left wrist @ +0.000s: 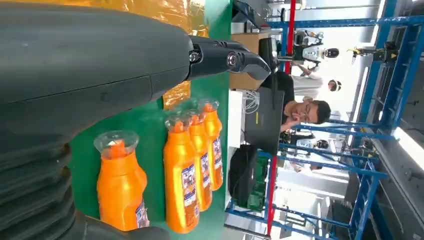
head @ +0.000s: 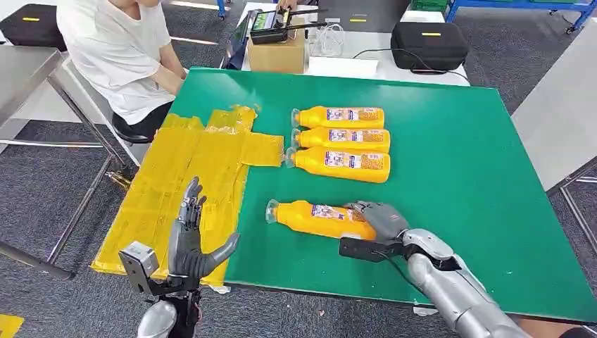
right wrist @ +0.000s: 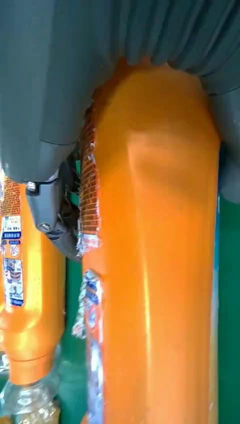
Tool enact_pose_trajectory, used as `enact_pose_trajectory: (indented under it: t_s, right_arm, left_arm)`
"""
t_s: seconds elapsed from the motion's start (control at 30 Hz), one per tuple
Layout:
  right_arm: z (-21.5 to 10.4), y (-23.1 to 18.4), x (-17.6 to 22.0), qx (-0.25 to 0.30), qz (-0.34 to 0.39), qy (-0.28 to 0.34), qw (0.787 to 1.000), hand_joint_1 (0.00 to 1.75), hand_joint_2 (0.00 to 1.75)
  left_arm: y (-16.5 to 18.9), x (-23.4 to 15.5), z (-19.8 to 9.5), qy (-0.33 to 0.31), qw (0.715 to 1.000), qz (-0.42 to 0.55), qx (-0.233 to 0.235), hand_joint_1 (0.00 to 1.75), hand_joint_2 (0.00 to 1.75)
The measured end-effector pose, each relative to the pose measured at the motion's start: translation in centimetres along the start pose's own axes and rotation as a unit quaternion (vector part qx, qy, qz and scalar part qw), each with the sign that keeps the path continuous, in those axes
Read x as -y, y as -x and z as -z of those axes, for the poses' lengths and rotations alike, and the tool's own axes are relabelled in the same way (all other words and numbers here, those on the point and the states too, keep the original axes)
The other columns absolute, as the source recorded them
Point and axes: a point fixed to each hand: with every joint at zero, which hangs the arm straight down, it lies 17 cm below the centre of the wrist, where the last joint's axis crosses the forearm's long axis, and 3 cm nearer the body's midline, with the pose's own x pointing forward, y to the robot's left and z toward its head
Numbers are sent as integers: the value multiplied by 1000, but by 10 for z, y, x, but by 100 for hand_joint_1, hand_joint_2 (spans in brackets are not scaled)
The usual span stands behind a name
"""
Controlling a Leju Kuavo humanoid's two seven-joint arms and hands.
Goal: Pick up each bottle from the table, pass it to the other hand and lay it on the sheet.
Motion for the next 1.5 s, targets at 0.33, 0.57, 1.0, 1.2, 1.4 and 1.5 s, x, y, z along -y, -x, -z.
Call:
enact_pose_trajectory:
  t_s: [0.33,0.57,1.0,1.2,1.4,1.5]
  right_arm:
    - [-13,-37,1,45,104,96,989,175,175]
    - [-46,-98,62,93,221,288,927,175,175]
    - [-89,-130,124,134,328,420,835,175,175]
    - [-64,-180,121,207,328,356,850,175,175]
    - [-33,-246,120,262,225,326,880,175,175]
    - [-27,-266,122,287,232,313,875,175,175]
  left_arm:
    - [1,-5,-4,-10,1000,-1,-2,0,175]
    - [2,-6,-10,-18,1000,-1,-9,0,175]
    - [6,35,-20,47,995,-85,-34,0,175]
    - [-2,92,-41,179,973,-138,-34,0,175]
    - [-3,110,-40,226,963,-145,-38,0,175]
    - [-6,109,-36,231,961,-151,-34,0,175]
